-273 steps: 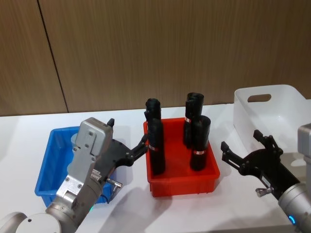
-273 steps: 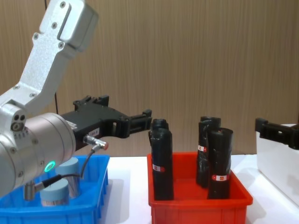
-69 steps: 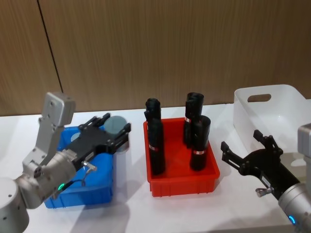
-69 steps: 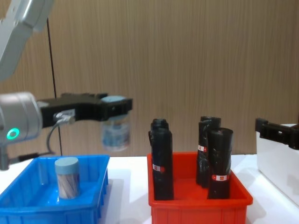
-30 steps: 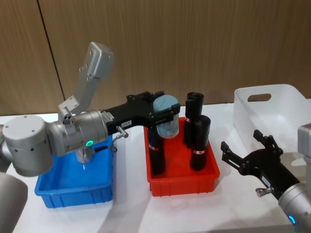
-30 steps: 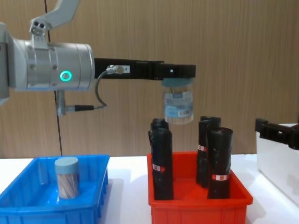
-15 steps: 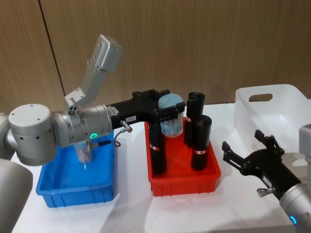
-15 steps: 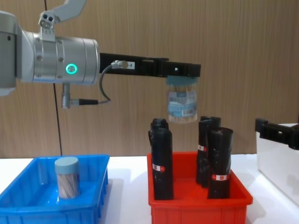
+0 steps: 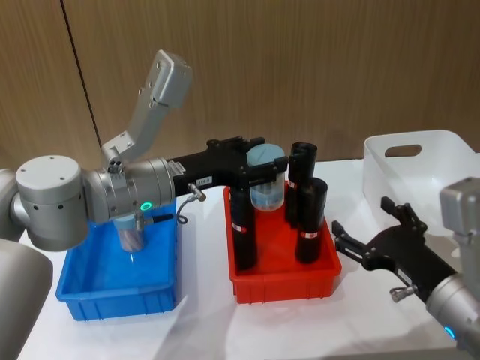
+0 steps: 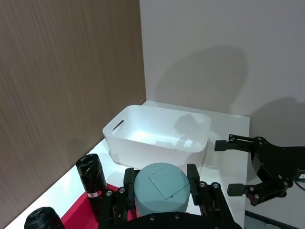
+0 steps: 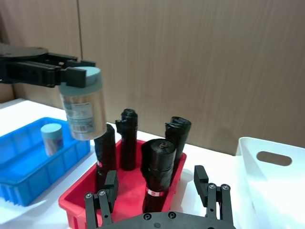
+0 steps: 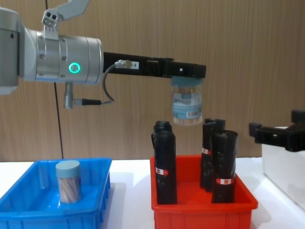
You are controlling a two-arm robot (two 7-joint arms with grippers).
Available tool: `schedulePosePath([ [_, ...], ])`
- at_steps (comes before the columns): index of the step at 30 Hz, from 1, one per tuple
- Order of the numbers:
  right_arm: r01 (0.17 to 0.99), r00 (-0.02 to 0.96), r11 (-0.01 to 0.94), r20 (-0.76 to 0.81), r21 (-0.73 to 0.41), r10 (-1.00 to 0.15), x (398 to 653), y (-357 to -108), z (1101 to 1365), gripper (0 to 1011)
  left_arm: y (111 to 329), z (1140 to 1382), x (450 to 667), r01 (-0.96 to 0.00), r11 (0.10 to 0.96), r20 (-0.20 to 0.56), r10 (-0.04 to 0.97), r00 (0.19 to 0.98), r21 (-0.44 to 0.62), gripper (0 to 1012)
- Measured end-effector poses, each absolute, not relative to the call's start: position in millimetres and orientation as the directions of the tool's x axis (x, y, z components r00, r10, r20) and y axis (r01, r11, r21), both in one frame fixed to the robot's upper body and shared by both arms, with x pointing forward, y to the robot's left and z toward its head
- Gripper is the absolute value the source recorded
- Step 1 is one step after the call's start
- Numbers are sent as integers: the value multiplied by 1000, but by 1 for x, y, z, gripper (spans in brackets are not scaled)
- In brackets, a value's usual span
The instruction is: Pick the cotton swabs from the blue box and place them into the white box.
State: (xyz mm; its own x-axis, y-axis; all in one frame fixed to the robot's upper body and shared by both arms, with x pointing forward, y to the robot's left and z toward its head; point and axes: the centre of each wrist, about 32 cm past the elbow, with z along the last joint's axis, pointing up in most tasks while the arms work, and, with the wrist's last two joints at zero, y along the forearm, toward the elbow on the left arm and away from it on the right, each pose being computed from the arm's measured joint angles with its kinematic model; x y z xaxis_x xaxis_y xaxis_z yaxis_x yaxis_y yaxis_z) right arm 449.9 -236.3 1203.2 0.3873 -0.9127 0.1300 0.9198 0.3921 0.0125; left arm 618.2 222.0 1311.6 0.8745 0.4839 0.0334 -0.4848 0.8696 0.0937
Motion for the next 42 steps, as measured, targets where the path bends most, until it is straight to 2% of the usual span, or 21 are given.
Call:
schedulePosePath([
  [16,864,503,500,146,-58,-852,477,-231,1226,1001,222,1313,619,-482,871,32,481,876,97,665],
  [28,816,577,574,84,-67,-812,500,-224,1236,1001,222,1313,619,-481,871,32,481,876,97,665],
  [42,777,629,627,11,-61,-778,514,-216,1240,1001,222,1313,619,-481,871,32,480,876,97,665],
])
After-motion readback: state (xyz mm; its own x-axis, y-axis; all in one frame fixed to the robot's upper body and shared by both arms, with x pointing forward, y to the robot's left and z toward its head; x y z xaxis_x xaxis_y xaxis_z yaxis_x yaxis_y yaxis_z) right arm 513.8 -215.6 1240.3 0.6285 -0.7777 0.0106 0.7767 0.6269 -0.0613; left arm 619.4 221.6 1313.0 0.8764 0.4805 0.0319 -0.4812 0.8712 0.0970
